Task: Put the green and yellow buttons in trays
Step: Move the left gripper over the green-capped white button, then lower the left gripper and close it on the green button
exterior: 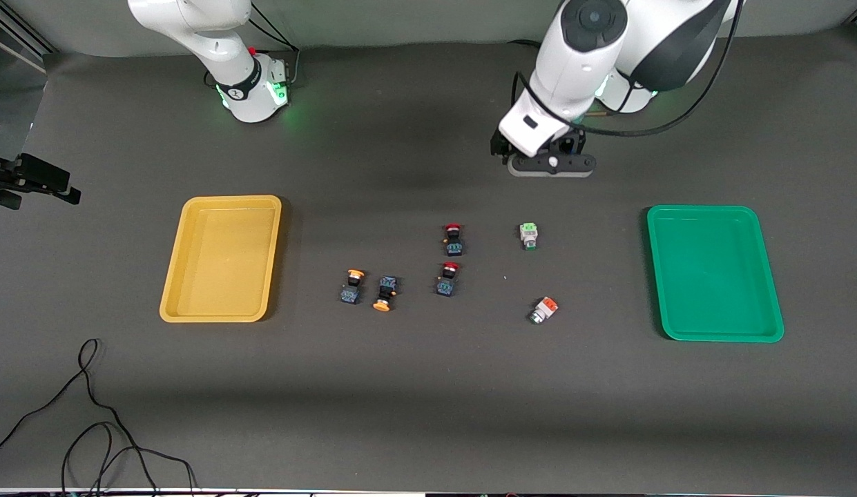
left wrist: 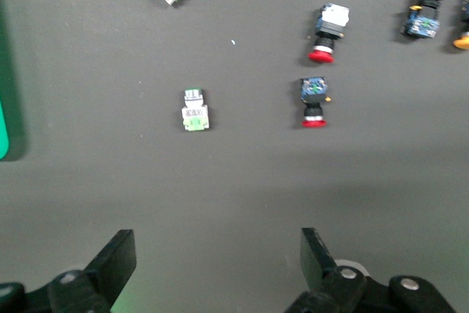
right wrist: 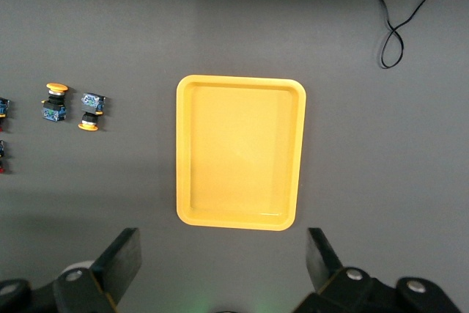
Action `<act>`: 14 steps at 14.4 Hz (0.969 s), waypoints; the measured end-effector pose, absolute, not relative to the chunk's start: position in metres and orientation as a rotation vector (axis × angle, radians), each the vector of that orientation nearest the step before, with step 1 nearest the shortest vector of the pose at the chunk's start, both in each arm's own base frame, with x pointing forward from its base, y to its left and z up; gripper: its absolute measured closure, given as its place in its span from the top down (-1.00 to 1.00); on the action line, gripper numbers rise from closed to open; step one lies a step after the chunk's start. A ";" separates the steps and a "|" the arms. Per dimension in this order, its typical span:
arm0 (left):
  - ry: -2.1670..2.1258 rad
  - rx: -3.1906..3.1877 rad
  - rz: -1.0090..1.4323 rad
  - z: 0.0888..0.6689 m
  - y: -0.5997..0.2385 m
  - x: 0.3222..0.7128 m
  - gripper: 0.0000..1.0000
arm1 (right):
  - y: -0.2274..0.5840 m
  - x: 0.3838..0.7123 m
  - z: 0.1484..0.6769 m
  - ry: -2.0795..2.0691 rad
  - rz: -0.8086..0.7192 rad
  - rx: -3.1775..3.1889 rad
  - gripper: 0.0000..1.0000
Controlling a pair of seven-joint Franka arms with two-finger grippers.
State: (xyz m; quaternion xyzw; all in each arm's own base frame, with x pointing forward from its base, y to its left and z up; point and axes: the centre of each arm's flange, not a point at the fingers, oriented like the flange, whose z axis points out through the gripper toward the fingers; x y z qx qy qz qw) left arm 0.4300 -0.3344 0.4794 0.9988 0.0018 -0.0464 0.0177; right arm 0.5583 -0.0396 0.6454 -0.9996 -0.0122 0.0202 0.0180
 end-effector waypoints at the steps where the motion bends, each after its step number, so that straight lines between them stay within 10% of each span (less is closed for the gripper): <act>1: 0.013 3.107 -0.132 0.465 -0.331 0.432 1.00 | -0.040 0.558 0.645 -0.038 0.062 -3.105 1.00; 14: 0.177 3.139 -0.074 0.258 -0.313 0.462 0.99 | -0.051 0.558 0.647 -0.006 0.051 -3.107 1.00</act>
